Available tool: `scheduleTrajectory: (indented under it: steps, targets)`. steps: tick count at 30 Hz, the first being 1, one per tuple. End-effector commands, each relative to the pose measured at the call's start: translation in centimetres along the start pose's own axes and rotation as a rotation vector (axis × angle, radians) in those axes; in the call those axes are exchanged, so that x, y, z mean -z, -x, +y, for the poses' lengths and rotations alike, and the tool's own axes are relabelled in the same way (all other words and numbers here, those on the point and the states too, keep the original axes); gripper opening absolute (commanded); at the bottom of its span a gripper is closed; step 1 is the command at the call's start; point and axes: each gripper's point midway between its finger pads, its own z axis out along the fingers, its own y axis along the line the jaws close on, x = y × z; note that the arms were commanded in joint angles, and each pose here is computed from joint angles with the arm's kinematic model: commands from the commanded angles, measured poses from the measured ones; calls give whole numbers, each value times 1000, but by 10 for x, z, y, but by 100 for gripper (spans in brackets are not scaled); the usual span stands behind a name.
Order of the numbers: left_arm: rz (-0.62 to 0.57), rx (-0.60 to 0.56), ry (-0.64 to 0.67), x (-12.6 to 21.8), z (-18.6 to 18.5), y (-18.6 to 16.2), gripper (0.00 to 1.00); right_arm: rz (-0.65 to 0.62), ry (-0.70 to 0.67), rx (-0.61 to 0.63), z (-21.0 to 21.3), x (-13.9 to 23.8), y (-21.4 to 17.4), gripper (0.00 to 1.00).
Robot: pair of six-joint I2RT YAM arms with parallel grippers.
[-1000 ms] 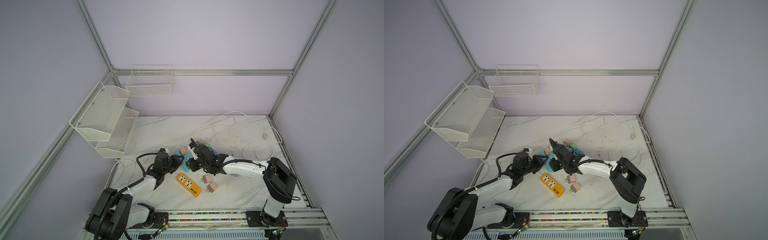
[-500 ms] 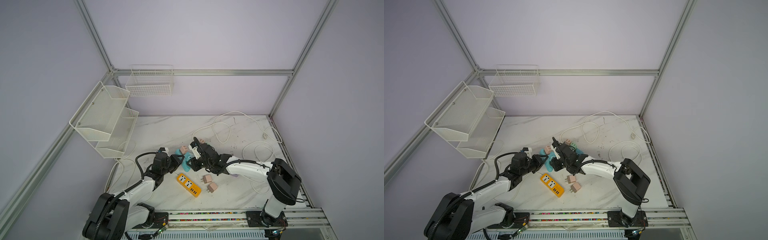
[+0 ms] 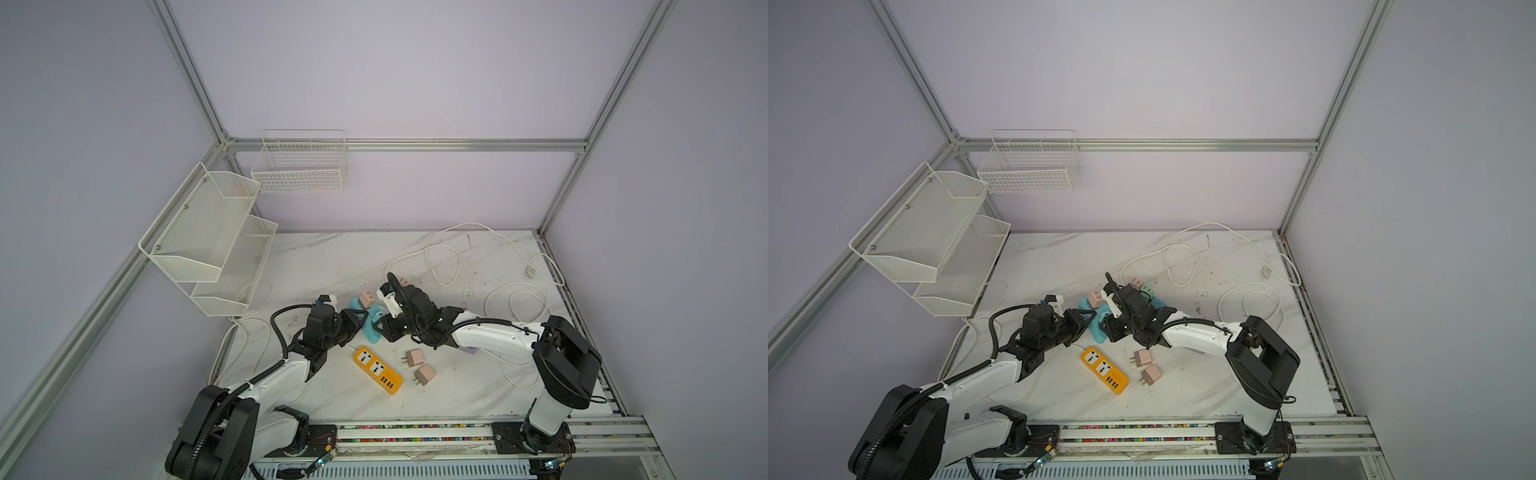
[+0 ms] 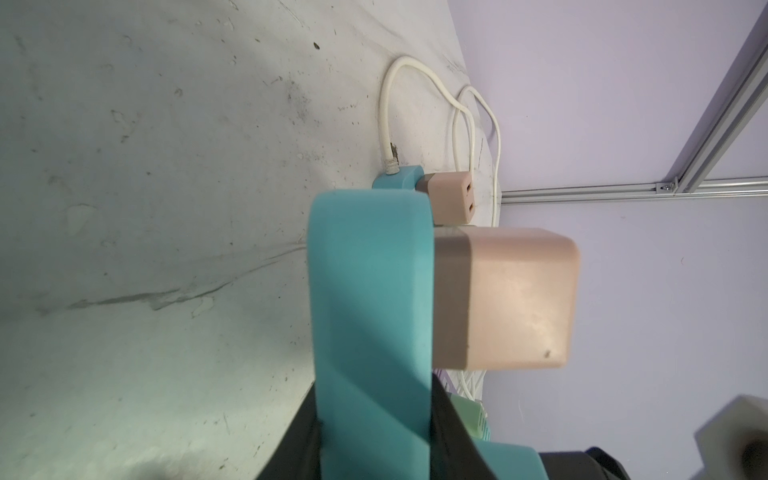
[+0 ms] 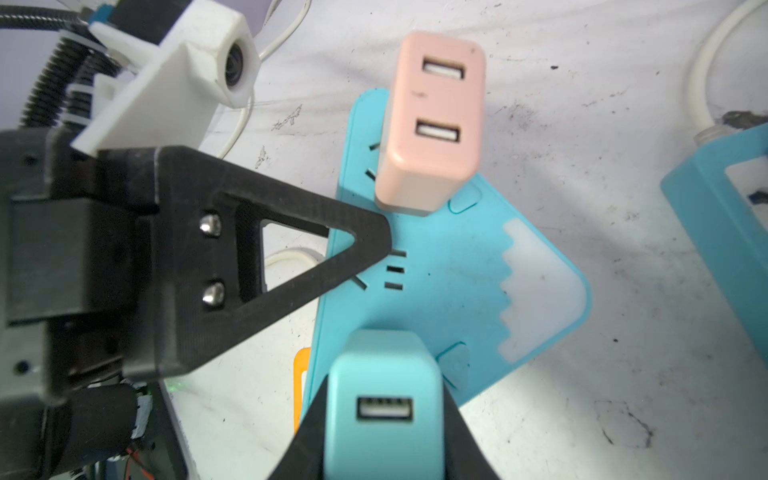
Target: Pull the plug off the socket
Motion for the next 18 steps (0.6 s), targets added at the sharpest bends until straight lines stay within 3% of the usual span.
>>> scheduleTrajectory:
  steps: [1,8,14,18]
  targets:
    - [14,-35,56,-1,21,-6,0,-119,77,45,20,24,38,0]
    - [21,-33,57,-4,19,-5,0,-65,104,157,65,7,21,0]
    - [19,-32,57,-3,19,-6,0,-133,92,19,19,29,41,0]
    - [18,-32,56,-3,17,-4,0,-137,59,16,16,30,44,0]
